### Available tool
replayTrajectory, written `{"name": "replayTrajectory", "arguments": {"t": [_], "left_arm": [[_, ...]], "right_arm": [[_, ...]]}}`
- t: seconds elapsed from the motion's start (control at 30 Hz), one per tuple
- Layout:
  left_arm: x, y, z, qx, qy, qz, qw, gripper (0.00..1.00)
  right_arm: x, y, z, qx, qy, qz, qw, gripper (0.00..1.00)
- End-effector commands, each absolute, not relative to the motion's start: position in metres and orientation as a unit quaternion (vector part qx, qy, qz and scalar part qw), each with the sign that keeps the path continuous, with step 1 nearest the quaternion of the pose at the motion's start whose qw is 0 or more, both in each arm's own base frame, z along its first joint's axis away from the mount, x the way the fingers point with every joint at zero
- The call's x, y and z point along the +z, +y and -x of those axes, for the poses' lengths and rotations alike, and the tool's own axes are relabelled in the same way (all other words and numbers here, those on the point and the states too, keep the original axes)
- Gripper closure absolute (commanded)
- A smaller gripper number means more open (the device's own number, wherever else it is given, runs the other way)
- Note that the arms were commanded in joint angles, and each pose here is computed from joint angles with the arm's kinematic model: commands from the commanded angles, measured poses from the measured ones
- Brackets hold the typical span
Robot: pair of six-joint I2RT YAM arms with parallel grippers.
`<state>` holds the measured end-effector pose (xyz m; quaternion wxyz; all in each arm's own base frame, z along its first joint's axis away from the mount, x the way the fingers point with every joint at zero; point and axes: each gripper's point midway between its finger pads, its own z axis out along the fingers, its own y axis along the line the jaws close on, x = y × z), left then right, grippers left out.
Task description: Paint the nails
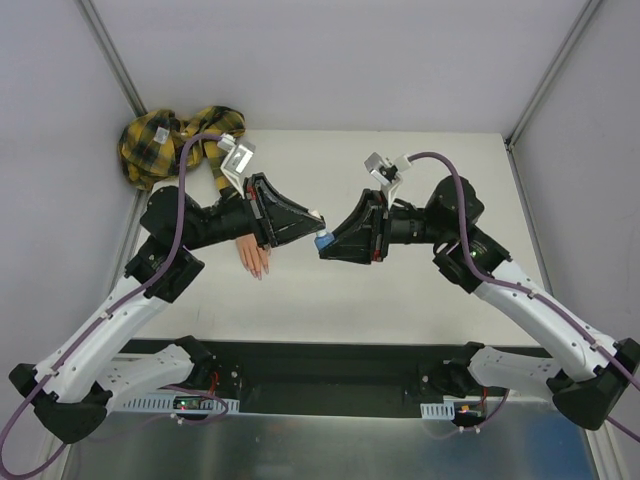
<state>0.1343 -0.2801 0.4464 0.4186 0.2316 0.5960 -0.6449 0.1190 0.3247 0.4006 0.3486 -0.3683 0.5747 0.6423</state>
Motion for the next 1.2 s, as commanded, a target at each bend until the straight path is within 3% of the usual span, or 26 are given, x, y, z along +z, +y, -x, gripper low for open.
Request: {"name": "replayTrajectory", "arguments": {"t": [0.0,0.1,0.13,0.17,0.2,0.3,0.37,0.57,0.63,0.73,0.77,0.8,1.0,1.17], "left_arm": [[0.468,-0.278,-0.123,-0.653,0.568,-0.26,0.427,1.0],[0.46,-0.276,-0.139,-0.63,0.593,-0.229,0.446,1.0],[0.458,-0.274,-0.144,-0.622,0.601,-0.218,0.452,1.0],[0.448,-0.273,-0.151,-0.607,0.621,-0.2,0.453,1.0],[0.444,-0.269,-0.166,-0.588,0.638,-0.165,0.468,1.0],[0.421,-0.258,-0.197,-0.541,0.686,-0.076,0.481,1.0],[0.413,-0.258,-0.202,-0.54,0.697,-0.046,0.469,1.0],[0.413,-0.259,-0.203,-0.542,0.7,-0.04,0.464,0.97],[0.416,-0.258,-0.199,-0.543,0.694,-0.055,0.47,0.69],[0.425,-0.252,-0.192,-0.54,0.681,-0.078,0.488,0.38],[0.427,-0.25,-0.19,-0.541,0.678,-0.08,0.492,0.24],[0.429,-0.248,-0.188,-0.541,0.674,-0.086,0.496,0.2],[0.441,-0.254,-0.161,-0.57,0.645,-0.171,0.479,0.11],[0.458,-0.264,-0.132,-0.612,0.596,-0.247,0.456,0.12]], "right_arm": [[0.417,0.323,-0.128,0.631,0.561,0.363,0.394,1.0],[0.396,0.319,-0.151,0.519,0.628,0.336,0.472,1.0],[0.397,0.288,-0.212,0.34,0.684,0.248,0.596,1.0],[0.387,0.289,-0.197,0.267,0.702,0.251,0.611,1.0],[0.393,0.241,-0.225,0.114,0.722,0.144,0.667,1.0],[0.4,0.258,-0.22,0.001,0.703,0.162,0.692,1.0],[0.404,0.272,-0.218,0.016,0.698,0.182,0.692,1.0],[0.402,0.328,-0.191,0.2,0.659,0.302,0.658,1.0],[0.399,0.327,-0.192,0.227,0.66,0.31,0.646,1.0],[0.392,0.328,-0.182,0.296,0.654,0.339,0.608,1.0],[0.393,0.334,-0.164,0.346,0.636,0.373,0.58,1.0],[0.388,0.33,-0.168,0.362,0.644,0.366,0.566,1.0],[0.392,0.324,-0.127,0.517,0.593,0.411,0.461,1.0],[0.4,0.321,-0.095,0.599,0.546,0.441,0.386,1.0]]}}
